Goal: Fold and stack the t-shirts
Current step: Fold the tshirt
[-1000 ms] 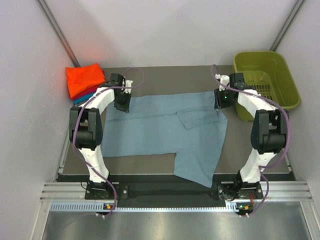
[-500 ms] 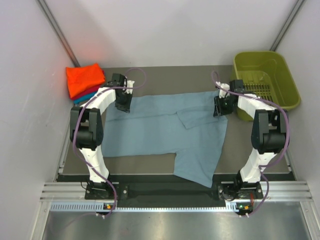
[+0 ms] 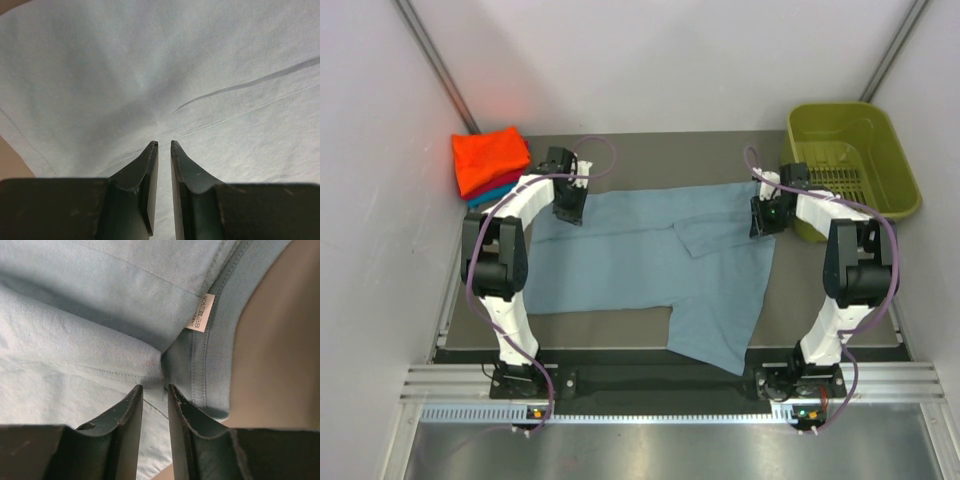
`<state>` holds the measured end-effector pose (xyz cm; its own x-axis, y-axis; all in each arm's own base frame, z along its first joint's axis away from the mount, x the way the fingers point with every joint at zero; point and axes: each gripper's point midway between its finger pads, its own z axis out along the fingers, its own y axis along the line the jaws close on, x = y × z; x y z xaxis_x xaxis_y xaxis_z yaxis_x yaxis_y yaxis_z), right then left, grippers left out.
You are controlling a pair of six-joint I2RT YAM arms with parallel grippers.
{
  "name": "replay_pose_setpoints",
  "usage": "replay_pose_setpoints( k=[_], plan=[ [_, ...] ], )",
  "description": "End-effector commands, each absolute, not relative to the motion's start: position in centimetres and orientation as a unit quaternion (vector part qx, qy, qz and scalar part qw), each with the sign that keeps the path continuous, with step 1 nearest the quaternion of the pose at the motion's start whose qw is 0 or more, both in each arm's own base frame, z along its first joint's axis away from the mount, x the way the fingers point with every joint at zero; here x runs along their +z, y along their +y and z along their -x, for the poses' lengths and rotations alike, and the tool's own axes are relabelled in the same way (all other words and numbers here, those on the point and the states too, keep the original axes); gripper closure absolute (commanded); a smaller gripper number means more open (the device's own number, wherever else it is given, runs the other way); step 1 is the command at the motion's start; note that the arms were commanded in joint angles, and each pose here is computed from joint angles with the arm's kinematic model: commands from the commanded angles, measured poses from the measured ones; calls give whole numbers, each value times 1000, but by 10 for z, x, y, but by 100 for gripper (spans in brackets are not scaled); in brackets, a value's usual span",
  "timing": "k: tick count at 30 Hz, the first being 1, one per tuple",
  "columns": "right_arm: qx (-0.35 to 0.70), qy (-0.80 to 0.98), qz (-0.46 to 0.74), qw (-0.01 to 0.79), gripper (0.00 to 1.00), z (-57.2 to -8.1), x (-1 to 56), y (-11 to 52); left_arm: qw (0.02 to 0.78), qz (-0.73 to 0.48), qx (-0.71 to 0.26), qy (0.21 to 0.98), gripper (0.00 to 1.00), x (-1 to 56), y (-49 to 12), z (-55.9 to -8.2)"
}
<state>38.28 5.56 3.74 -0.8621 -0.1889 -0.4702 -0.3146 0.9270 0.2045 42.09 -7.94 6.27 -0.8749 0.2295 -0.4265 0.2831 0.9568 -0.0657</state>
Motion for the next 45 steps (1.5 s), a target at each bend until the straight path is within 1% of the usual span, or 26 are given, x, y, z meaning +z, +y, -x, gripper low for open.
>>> replay_pose_setpoints(
  k=[1,3,11,17,18,20,23,25,26,28,29,32,38,43,44,45],
  plan=[
    [132,951,135,245,74,-389,44,50,225,-135,-63,963,79,73,-81,-427],
    [131,952,135,241,81,-388,42,50,228,-135,-63,962,79,74,-81,-427],
    [129,952,137,242,100,-383,44,49,227,-134,-65,962,79,73,-83,-426],
    [124,952,138,245,99,-381,45,48,226,-134,-69,963,79,72,-84,-426],
    [114,953,133,246,93,-382,45,44,227,-134,-70,962,79,72,-85,-427],
    [105,954,132,248,73,-384,45,41,227,-134,-70,962,79,72,-85,-427],
    [102,953,133,251,69,-388,46,40,227,-135,-69,962,79,72,-85,-427],
    [106,953,133,249,69,-389,44,41,225,-134,-70,963,79,71,-85,-426],
    [109,953,133,248,71,-389,43,42,226,-134,-70,962,79,72,-85,-426],
    [115,953,134,246,76,-390,42,44,227,-136,-68,962,79,72,-86,-426],
    [115,953,135,246,83,-391,42,45,226,-137,-67,962,79,72,-86,-426],
    [119,951,137,250,91,-394,43,46,226,-138,-66,962,79,72,-86,-426],
    [119,948,142,257,100,-393,57,47,226,-138,-67,962,79,71,-86,-426],
    [137,943,137,269,100,-383,75,53,225,-136,-70,962,79,69,-88,-427],
    [137,942,134,276,98,-382,80,53,224,-136,-71,962,79,68,-88,-428],
    [131,944,126,275,93,-382,79,51,222,-136,-74,963,79,67,-89,-428]
  ],
)
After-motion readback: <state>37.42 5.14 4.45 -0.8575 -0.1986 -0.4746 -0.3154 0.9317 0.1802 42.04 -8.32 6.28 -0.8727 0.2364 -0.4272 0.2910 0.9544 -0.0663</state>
